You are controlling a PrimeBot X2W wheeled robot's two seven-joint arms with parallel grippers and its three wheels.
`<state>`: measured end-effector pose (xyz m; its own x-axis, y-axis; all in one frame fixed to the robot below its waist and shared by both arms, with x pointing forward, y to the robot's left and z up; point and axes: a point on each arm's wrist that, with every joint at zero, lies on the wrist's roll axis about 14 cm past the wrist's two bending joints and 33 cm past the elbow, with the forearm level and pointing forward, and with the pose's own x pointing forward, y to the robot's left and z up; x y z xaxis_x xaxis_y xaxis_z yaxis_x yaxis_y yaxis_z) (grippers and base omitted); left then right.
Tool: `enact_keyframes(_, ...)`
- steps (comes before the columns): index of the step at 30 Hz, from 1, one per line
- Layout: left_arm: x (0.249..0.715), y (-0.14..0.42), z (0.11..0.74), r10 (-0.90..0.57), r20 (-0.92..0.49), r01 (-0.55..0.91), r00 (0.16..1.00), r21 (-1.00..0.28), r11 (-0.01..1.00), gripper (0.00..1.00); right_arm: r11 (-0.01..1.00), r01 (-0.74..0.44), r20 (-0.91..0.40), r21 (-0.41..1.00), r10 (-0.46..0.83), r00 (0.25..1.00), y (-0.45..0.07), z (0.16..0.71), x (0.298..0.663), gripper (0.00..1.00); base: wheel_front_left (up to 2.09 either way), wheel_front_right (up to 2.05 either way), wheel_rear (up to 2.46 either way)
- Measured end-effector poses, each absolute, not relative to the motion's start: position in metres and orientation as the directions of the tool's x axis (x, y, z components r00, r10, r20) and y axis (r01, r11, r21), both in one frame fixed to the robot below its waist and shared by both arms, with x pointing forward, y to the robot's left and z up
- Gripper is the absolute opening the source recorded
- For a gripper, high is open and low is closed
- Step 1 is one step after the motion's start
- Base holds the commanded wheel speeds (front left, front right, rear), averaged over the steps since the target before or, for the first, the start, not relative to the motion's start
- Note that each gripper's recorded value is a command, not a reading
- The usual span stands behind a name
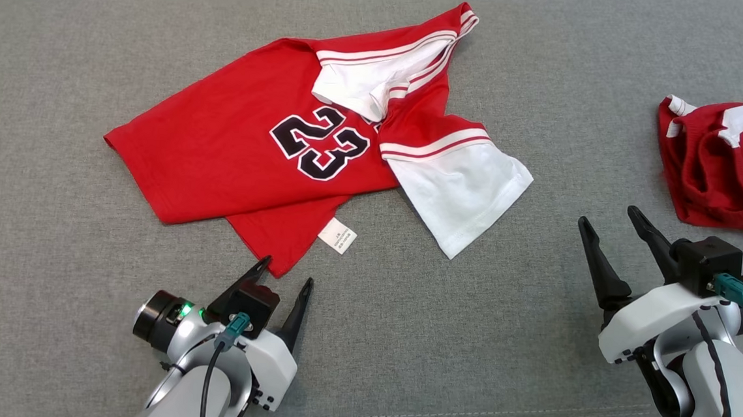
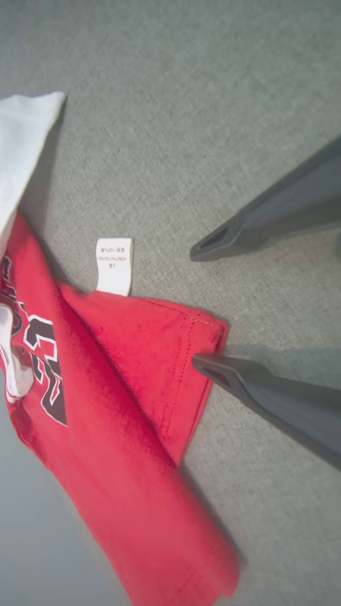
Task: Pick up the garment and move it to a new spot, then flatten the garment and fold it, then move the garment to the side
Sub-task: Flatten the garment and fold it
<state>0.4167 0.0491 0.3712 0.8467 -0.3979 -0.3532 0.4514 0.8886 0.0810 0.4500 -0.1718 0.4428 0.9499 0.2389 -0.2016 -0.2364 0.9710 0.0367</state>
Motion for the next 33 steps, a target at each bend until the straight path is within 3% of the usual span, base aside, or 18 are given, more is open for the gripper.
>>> enact_keyframes(15,0.427,0.048,0.361,-0.414,-0.387,0.496,0.824,0.14,0.857,1.0,0.972,-0.23,-0.212,0.043,0.234,0.949,-0.17,0.441,0.449,1.0,0.0,0.0,0.0)
enact_keyframes(17,0.429,0.048,0.36,-0.413,-0.393,0.498,0.822,0.144,0.855,0.73,0.972,-0.232,-0.21,0.046,0.237,0.949,-0.169,0.441,0.449,1.0,0.0,0.0,0.0)
enact_keyframes(18,0.43,0.048,0.36,-0.412,-0.395,0.499,0.821,0.146,0.854,0.46,0.971,-0.233,-0.21,0.047,0.238,0.948,-0.168,0.442,0.45,1.0,0.0,0.0,0.0)
enact_keyframes(19,0.431,0.048,0.36,-0.411,-0.397,0.499,0.821,0.147,0.854,0.46,0.971,-0.235,-0.207,0.047,0.24,0.949,-0.168,0.443,0.45,1.0,0.0,0.0,0.0)
enact_keyframes(23,0.431,0.052,0.359,-0.4,-0.404,0.494,0.822,0.157,0.855,0.13,0.969,-0.243,-0.192,0.049,0.248,0.949,-0.164,0.447,0.451,1.0,0.0,0.0,0.0)
enact_keyframes(25,0.431,0.055,0.36,-0.395,-0.404,0.489,0.825,0.16,0.858,0.08,0.967,-0.248,-0.195,0.052,0.253,0.948,-0.162,0.446,0.45,1.0,0.0,0.0,0.0)
enact_keyframes(33,0.431,0.069,0.373,-0.367,-0.373,0.453,0.852,0.174,0.875,0.08,0.958,-0.265,-0.204,0.106,0.282,0.938,-0.148,0.441,0.445,1.0,0.0,0.0,0.0)
